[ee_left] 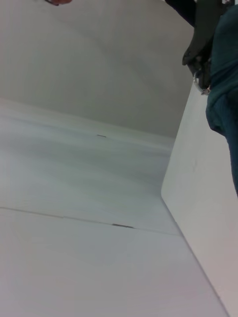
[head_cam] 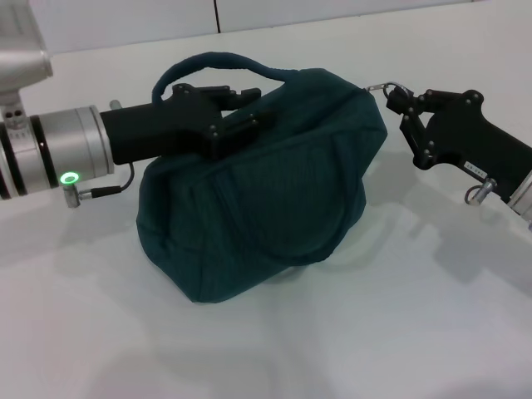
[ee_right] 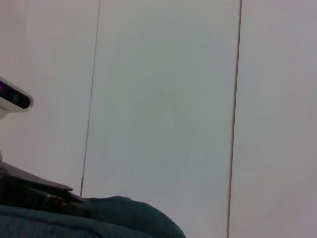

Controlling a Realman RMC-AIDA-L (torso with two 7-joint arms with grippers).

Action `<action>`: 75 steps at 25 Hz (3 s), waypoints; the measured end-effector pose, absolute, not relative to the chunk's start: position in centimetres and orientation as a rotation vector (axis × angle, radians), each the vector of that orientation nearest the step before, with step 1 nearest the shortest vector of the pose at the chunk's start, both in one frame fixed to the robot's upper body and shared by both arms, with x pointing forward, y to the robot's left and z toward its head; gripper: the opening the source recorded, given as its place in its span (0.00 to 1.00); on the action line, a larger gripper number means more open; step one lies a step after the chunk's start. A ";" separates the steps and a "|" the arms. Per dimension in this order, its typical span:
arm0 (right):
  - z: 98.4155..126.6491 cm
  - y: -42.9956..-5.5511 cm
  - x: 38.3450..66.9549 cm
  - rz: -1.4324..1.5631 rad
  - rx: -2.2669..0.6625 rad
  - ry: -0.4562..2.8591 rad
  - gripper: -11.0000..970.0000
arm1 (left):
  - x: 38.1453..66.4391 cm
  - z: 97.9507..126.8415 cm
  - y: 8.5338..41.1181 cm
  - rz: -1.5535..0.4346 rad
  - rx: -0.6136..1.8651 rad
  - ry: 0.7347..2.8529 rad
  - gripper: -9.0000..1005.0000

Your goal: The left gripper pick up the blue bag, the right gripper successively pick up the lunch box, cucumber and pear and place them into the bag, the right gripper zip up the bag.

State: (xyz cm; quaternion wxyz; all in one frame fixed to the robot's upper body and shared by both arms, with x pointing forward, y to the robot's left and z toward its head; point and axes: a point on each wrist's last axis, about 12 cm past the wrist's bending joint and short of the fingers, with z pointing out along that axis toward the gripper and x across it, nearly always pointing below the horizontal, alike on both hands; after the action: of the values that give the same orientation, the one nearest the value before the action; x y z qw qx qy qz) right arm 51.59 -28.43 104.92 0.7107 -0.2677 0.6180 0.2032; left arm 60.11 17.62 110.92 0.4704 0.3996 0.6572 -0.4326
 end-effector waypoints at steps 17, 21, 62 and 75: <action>104.8 -27.8 51.7 0.475 -0.596 1.375 0.02 | 58.8 109.7 18.7 -0.946 0.895 1.438 0.15; 104.6 -28.4 51.6 0.457 -0.540 1.392 0.02 | 58.7 109.6 19.0 -0.932 0.876 1.436 0.12; 104.8 -27.8 51.8 0.477 -0.558 1.378 0.02 | 60.8 113.8 14.0 -1.180 1.024 1.453 0.31; 104.7 -27.9 51.7 0.476 -0.553 1.384 0.02 | 63.3 114.8 13.0 -1.099 1.043 1.672 0.69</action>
State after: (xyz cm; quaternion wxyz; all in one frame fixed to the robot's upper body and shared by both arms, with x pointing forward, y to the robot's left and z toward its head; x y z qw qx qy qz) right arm 51.69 -27.90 104.65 0.7094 -0.2494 0.6234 0.2144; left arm 63.32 12.97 114.78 0.4282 0.4179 0.6696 -0.4400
